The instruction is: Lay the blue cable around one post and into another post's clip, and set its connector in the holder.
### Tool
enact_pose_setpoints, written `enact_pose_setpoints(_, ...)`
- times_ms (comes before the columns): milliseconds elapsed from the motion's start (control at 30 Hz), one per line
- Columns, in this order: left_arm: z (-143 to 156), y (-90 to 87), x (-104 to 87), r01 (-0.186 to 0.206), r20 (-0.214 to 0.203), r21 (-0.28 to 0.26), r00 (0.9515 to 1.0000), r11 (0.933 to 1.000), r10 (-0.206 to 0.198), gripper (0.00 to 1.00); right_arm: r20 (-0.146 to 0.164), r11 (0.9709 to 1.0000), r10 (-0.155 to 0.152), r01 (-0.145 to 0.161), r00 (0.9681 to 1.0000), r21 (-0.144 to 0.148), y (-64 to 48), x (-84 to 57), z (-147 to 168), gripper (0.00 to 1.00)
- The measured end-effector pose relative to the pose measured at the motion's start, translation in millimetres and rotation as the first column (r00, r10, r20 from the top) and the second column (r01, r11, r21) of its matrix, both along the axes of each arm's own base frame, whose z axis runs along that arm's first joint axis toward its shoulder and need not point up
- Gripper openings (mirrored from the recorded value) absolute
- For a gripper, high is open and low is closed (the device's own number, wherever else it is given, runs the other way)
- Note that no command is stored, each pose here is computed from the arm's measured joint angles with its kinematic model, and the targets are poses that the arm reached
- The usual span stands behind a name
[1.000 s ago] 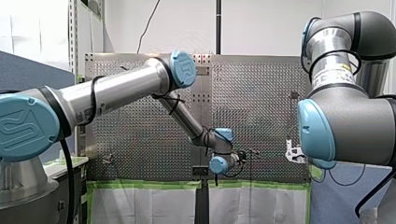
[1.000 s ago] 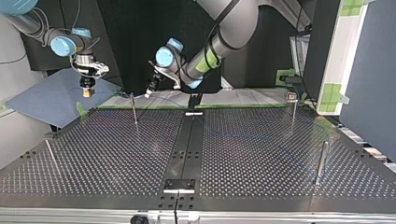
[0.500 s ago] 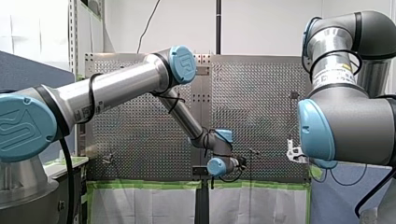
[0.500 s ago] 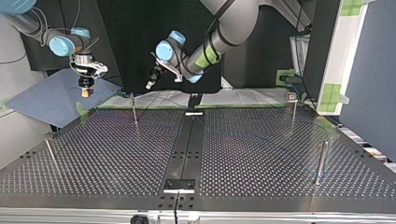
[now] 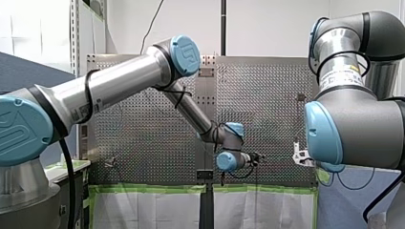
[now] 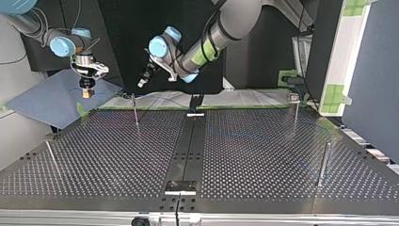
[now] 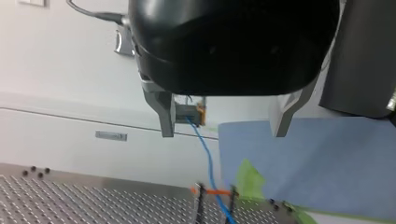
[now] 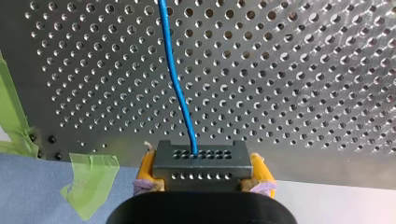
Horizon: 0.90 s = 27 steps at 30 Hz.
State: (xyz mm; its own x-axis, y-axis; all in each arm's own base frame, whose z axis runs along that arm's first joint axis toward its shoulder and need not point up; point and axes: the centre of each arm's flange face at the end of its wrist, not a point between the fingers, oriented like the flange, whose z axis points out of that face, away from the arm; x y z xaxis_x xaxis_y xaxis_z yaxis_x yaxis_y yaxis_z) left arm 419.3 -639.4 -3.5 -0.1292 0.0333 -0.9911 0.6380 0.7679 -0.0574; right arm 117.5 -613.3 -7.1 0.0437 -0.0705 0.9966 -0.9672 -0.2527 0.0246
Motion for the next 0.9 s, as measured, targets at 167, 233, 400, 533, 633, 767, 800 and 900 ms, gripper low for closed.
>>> enact_pose_setpoints(167,4.0,-3.1,-2.9,0.003,0.001,-0.007,1.0000,1.0000,-0.003,1.00,0.004,1.0000,0.003,-0.003,1.0000,0.000,0.1,0.9,0.1,0.00)
enact_pose_setpoints(233,4.0,-3.2,-3.5,-0.001,-0.005,-0.012,1.0000,0.9999,0.001,1.00,0.005,1.0000,0.003,-0.003,1.0000,0.000,0.1,1.2,0.2,0.00)
enact_pose_setpoints(400,3.7,-2.2,-3.8,-0.015,-0.022,-0.023,0.9997,0.9996,0.015,1.00,0.006,1.0000,0.004,-0.004,1.0000,0.001,0.3,1.8,0.1,0.00)
enact_pose_setpoints(533,2.0,0.4,-4.4,-0.036,-0.047,-0.025,0.9983,0.9990,0.034,1.00,0.006,1.0000,0.005,-0.005,1.0000,0.001,0.3,2.1,0.0,0.00)
enact_pose_setpoints(633,1.0,2.2,-5.0,-0.053,-0.070,-0.034,0.9963,0.9980,0.051,1.00,0.006,1.0000,0.006,-0.006,1.0000,0.002,0.6,2.6,0.0,0.00)
enact_pose_setpoints(767,0.0,4.9,-4.8,-0.084,-0.091,-0.043,0.9926,0.9955,0.080,1.00,0.006,1.0000,0.007,-0.007,1.0000,0.002,0.7,3.1,-0.1,0.00)
enact_pose_setpoints(800,-0.3,5.8,-4.7,-0.093,-0.094,-0.043,0.9916,0.9947,0.089,1.00,0.006,1.0000,0.007,-0.007,1.0000,0.003,0.7,3.2,-0.2,0.00)
enact_pose_setpoints(900,-0.5,7.8,-3.7,-0.115,-0.096,-0.042,0.9892,0.9924,0.111,1.00,0.006,1.0000,0.008,-0.008,1.0000,0.003,0.9,3.3,-0.2,0.00)
